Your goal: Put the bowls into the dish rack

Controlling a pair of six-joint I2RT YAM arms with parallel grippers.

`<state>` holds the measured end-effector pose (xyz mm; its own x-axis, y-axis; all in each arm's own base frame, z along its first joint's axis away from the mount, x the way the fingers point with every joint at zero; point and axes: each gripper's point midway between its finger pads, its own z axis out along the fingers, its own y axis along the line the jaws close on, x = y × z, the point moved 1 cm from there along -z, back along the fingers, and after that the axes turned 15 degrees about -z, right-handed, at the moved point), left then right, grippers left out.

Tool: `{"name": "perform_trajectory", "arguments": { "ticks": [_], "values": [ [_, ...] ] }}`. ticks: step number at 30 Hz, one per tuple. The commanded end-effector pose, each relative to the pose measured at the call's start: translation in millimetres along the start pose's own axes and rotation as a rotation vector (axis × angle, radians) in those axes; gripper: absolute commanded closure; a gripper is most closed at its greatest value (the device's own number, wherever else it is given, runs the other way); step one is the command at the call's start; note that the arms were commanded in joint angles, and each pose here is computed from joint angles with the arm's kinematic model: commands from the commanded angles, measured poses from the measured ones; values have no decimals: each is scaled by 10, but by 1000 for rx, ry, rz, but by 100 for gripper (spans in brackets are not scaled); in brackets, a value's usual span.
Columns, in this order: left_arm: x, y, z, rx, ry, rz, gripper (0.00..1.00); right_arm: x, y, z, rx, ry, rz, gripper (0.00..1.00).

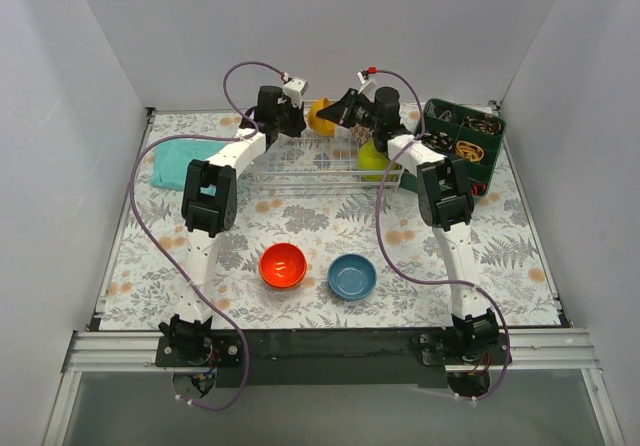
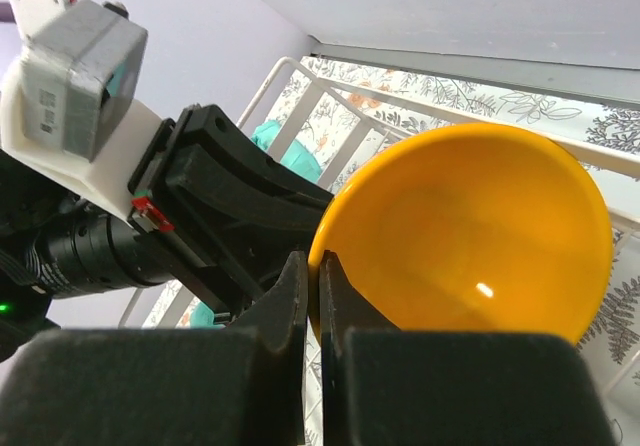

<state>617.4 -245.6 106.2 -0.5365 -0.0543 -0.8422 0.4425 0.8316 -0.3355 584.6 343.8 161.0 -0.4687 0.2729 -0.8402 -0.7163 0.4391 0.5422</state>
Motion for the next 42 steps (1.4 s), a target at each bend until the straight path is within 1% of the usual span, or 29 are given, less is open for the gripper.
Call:
{"name": "perform_trajectory", "arguments": {
  "ticks": [1, 3, 8, 14, 19, 29, 34, 42],
  "values": [
    [-642, -124, -431, -93, -142, 47, 100, -14, 106, -107, 28, 51, 56, 99],
    [-716, -25, -528, -172, -167, 46, 100, -83, 222, -129, 21, 45, 102, 99],
    [-785, 95, -797, -256, -178, 70, 100, -102, 426, -52, -9, 43, 169, 99],
    [-761, 104, -898, -267, -176, 81, 100, -31, 697, 183, -68, 36, 177, 99],
    [-748, 71, -958, -262, -175, 59, 100, 171, 773, 216, -70, 76, 247, 99],
    [-576, 17, -999, -229, -125, 49, 100, 401, 705, 161, -37, 123, 347, 99],
    [-486, 10, -964, -212, -85, 53, 100, 633, 571, 30, 14, 158, 445, 99],
    [-426, -37, -871, -183, -62, 45, 100, 779, 477, -159, 51, 160, 497, 99]
  ]
}}
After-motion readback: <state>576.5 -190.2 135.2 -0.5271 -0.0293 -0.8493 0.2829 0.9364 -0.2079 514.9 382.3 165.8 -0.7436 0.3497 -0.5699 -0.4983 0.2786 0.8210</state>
